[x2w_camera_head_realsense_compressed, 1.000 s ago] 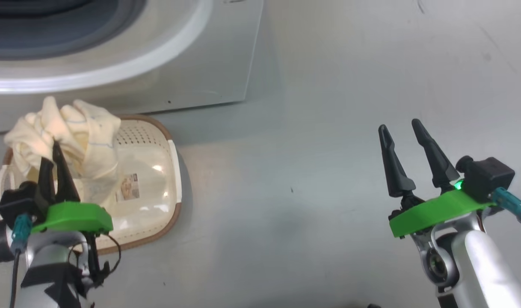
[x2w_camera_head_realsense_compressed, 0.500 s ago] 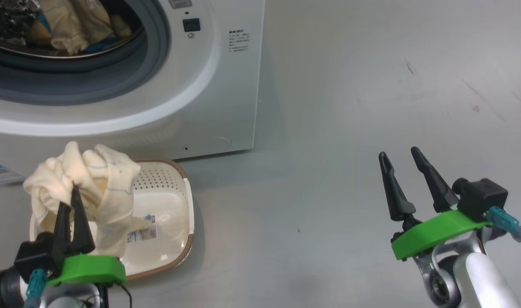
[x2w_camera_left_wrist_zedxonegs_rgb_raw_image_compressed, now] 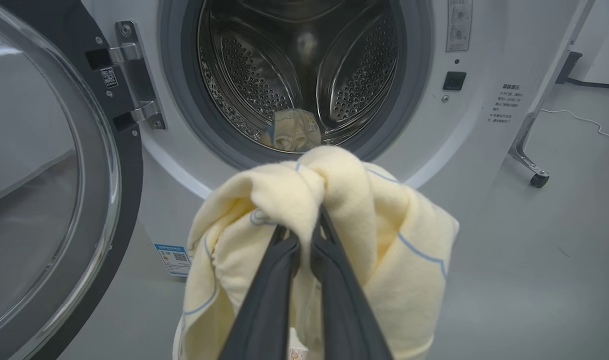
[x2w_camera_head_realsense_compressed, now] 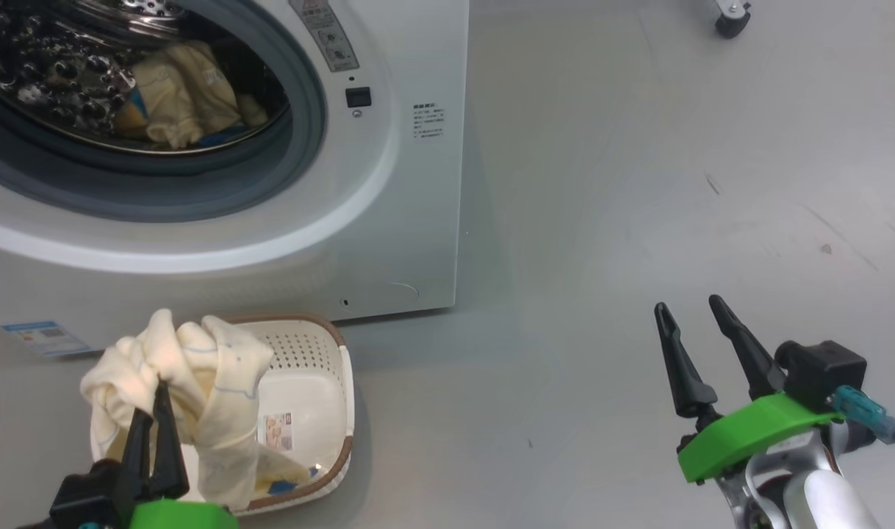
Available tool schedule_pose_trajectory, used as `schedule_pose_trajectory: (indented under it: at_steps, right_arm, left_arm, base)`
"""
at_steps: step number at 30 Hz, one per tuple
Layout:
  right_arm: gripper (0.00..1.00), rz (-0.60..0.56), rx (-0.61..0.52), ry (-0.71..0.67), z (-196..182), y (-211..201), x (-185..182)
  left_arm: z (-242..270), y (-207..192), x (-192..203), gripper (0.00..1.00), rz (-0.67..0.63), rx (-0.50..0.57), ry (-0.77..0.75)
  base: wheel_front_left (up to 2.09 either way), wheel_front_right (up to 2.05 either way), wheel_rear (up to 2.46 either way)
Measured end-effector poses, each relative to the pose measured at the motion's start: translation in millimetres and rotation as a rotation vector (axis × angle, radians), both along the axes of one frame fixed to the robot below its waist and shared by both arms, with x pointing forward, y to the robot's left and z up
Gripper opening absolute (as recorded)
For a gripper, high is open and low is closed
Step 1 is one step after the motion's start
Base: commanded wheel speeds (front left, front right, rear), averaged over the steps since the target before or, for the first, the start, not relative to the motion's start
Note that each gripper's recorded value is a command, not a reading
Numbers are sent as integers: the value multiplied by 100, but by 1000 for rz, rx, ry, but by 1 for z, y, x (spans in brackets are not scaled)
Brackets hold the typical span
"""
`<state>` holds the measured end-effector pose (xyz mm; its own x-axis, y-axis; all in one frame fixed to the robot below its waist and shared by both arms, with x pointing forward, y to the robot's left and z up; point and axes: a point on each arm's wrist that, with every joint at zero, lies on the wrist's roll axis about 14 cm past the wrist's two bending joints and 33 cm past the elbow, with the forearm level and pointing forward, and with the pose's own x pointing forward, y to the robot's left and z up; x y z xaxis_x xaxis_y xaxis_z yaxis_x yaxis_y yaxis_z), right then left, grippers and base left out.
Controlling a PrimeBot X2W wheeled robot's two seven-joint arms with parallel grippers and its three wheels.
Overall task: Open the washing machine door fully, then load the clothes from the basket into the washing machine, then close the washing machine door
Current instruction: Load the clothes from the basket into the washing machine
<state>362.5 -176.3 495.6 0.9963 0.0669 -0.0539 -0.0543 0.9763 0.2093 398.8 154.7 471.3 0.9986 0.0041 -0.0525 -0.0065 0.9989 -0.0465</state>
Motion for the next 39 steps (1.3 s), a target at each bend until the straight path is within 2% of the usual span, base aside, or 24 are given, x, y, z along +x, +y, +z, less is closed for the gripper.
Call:
schedule_pose_trajectory:
  at_steps: [15,31,39]
  right_arm:
    - [100,40,-4,-19,12,13,-20]
    - [100,37,0,-13,12,13,-25]
    - [100,42,1,-3,9,15,-22]
  left_arm:
    - [13,8,-39,0,20,-3,-11]
    - [16,1,-38,0,-2,-7,-17]
    - [0,2,-37,0,-1,-13,42]
  base:
    - [0,0,0]
    - [0,0,0]
    - [0,0,0]
